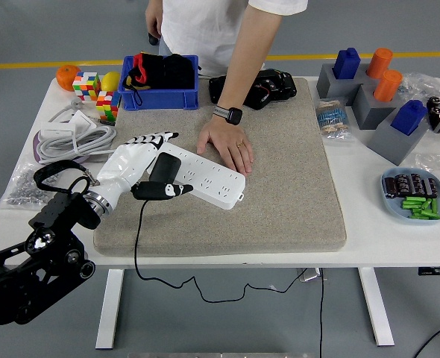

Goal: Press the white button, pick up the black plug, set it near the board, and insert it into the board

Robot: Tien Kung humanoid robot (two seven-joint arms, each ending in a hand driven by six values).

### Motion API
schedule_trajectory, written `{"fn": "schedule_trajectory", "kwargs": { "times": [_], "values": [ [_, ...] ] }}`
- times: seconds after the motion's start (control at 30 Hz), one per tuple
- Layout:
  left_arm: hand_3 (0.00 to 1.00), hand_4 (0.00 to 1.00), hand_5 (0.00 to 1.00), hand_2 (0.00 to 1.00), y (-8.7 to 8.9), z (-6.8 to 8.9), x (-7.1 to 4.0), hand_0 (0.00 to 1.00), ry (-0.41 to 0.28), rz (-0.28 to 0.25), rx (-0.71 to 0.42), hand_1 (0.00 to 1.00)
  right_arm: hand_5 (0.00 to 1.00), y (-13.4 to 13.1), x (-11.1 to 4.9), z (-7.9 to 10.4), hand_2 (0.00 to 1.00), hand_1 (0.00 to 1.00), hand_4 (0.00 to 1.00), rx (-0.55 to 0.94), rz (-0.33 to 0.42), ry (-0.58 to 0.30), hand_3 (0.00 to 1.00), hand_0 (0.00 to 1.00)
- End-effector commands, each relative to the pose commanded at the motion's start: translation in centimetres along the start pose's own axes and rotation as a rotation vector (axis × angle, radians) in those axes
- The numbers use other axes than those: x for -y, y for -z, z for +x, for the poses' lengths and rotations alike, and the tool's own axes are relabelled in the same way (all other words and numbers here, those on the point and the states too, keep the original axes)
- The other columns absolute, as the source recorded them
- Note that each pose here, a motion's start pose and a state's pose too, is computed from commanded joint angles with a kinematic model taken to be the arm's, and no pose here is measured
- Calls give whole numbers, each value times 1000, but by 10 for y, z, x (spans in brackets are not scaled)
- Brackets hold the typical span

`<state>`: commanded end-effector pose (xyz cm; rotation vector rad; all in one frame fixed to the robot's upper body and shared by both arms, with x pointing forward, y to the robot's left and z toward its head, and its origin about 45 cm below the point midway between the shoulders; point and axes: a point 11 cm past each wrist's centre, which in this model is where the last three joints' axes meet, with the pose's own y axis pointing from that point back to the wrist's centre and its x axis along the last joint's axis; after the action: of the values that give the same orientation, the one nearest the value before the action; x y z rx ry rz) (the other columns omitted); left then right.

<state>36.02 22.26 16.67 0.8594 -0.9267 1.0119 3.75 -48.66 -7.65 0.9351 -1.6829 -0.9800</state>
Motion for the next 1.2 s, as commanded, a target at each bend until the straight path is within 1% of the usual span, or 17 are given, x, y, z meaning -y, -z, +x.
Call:
{"fn": "schedule_trajectory", "kwargs": {
  "times": [0.03,0.2,0.23,0.4,0.43,0.5,0.7,0.93,1.0,1.03,1.1,1.2],
  "values": [
    [852,906,686,869,2,-3,-1,917,9,3,4,953,397,0,0,0,686,713,700,0,1,0,638,741],
    [852,906,686,869,11,-14,-5,917,39,23,20,953,397,2,0,0,686,713,700,-1,5,0,638,741],
    [844,863,675,860,12,-15,-4,913,42,26,23,951,397,2,0,0,685,713,700,-2,5,0,636,741],
    [844,863,675,860,14,-19,-2,913,58,34,40,951,397,2,0,0,685,713,700,-1,4,-1,636,741],
    [839,846,669,857,13,-19,-1,911,61,35,44,950,397,2,0,0,685,713,700,-2,4,-1,637,741],
    [839,846,669,857,13,-21,0,911,65,36,47,950,397,2,0,0,685,713,700,-1,4,-1,637,741],
    [832,838,666,852,5,-22,6,907,70,21,52,949,396,2,0,0,685,713,700,-3,3,0,637,741],
    [827,836,658,848,-3,-21,18,897,76,14,62,943,396,3,0,-1,685,713,700,-3,5,2,637,741],
    [827,836,658,848,-6,-21,22,897,75,11,64,943,396,3,0,-1,685,713,700,-4,5,2,637,741],
    [823,834,653,844,-6,-20,24,879,75,12,64,935,397,3,0,-1,685,713,700,-4,5,2,636,741],
    [823,834,653,844,-6,-19,26,879,75,14,63,935,397,2,0,-1,685,713,700,-5,5,2,636,741],
    [823,834,653,844,-8,-13,27,879,57,10,51,935,397,3,0,-1,685,713,700,-4,5,3,636,741]
  ]
}}
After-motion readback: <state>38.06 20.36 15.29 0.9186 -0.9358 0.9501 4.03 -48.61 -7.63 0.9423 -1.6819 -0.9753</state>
